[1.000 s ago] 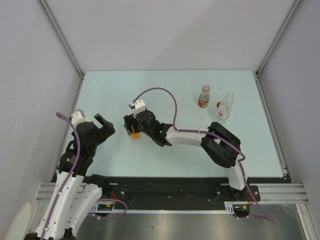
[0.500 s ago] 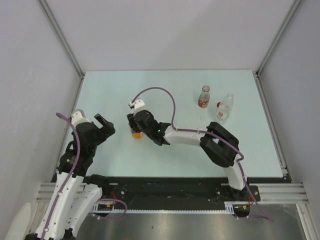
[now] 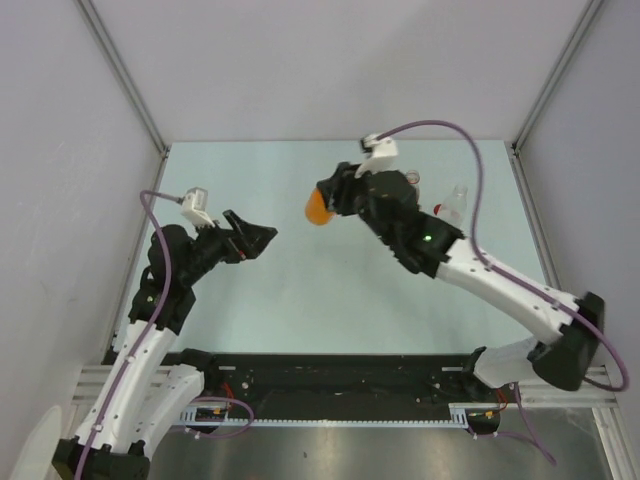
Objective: Unscrew the bottle caps
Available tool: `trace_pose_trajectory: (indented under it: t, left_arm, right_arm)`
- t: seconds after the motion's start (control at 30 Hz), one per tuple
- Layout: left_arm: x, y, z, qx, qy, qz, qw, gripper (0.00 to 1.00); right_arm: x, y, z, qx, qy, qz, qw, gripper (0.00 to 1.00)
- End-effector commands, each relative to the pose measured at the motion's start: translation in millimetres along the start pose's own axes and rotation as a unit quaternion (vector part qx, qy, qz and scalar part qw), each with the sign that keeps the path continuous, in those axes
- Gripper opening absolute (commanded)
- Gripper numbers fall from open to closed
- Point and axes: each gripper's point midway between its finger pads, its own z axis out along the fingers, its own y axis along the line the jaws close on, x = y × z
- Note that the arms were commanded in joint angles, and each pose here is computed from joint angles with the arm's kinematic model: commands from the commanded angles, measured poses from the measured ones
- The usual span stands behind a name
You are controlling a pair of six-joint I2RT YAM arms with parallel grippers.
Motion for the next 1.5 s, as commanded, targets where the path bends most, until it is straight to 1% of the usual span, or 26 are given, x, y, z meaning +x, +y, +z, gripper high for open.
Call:
trace_pose_trajectory:
  t: [0.0,0.03,0.07,0.1,0.13,0.2,0.23,0.27,0.3,0.33,0.4,0.5,0.53,0.63,0.77,0.93,1.17,1.3,1.47]
  left_arm:
    - [-18.7,-99.5,-20.7,0.264,-0.02,0.072,0.962,1.0]
    - [-18.9,-113.4,-27.2,0.307,-0.028,0.101,0.946,1.0]
    - [-18.0,-118.7,-29.5,0.323,-0.034,0.125,0.938,1.0]
    - [-14.0,-128.3,-34.6,0.348,-0.033,0.142,0.926,1.0]
    - [-13.4,-139.5,-42.7,0.38,-0.042,0.169,0.909,1.0]
    - [-5.3,-153.2,-51.6,0.419,-0.044,0.199,0.885,1.0]
    - [-6.6,-162.3,-58.9,0.442,-0.056,0.217,0.868,1.0]
    - [-0.4,-166.3,-63.1,0.46,-0.046,0.231,0.856,1.0]
    - [1.0,-171.9,-63.3,0.471,-0.041,0.237,0.849,1.0]
    - [3.9,-173.0,-62.0,0.475,-0.032,0.239,0.846,1.0]
    - [10.3,-176.6,-59.1,0.49,-0.012,0.243,0.837,1.0]
    - [15.3,-180.1,-52.0,0.493,0.01,0.249,0.833,1.0]
    - [20.8,-176.2,-42.7,0.485,0.025,0.248,0.838,1.0]
    - [26.1,-177.5,-32.3,0.479,0.037,0.249,0.841,1.0]
    - [25.2,-177.2,-22.5,0.467,0.034,0.249,0.848,1.0]
    - [20.1,-181.3,-23.3,0.469,0.024,0.248,0.847,1.0]
    - [20.6,-186.5,-27.3,0.484,0.028,0.243,0.84,0.98]
    - [22.3,-189.5,-32.8,0.496,0.03,0.243,0.833,0.95]
    - [25.7,-191.8,-36.8,0.508,0.04,0.241,0.826,0.94]
  right_arm:
    - [-26.4,-16.0,-33.6,-0.034,-0.005,0.093,0.995,0.0]
    - [-27.0,-5.8,-41.3,-0.076,0.006,0.105,0.992,0.0]
    - [-39.7,-11.5,-48.2,-0.086,-0.008,0.118,0.989,0.0]
    - [-37.3,-10.9,-51.6,-0.097,0.001,0.137,0.986,0.0]
    - [-36.6,-2.5,-58.1,-0.131,0.015,0.142,0.981,0.0]
    - [-40.6,-4.8,-66.7,-0.148,0.019,0.166,0.975,0.0]
    - [-41.2,4.0,-73.6,-0.182,0.029,0.17,0.968,0.0]
    - [-43.6,3.6,-76.2,-0.193,0.032,0.176,0.965,0.0]
    - [-45.6,6.9,-81.6,-0.208,0.036,0.18,0.961,0.0]
    - [-46.5,15.5,-88.4,-0.235,0.046,0.185,0.953,0.0]
    - [-50.7,22.1,-97.7,-0.258,0.047,0.184,0.947,0.0]
    - [-54.8,30.2,-110.4,-0.284,0.05,0.183,0.94,0.0]
    - [-54.6,32.5,-114.6,-0.292,0.05,0.183,0.937,0.0]
    - [-57.5,42.2,-123.1,-0.322,0.04,0.185,0.928,0.0]
    - [-56.5,52.1,-128.5,-0.342,0.039,0.182,0.921,0.0]
    - [-52.0,61.3,-129.3,-0.355,0.044,0.177,0.917,0.0]
    - [-47.2,79.3,-129.1,-0.381,0.046,0.172,0.907,0.0]
    - [-42.1,82.6,-124.1,-0.383,0.053,0.173,0.906,0.0]
    - [-41.2,85.9,-123.3,-0.385,0.047,0.165,0.907,0.0]
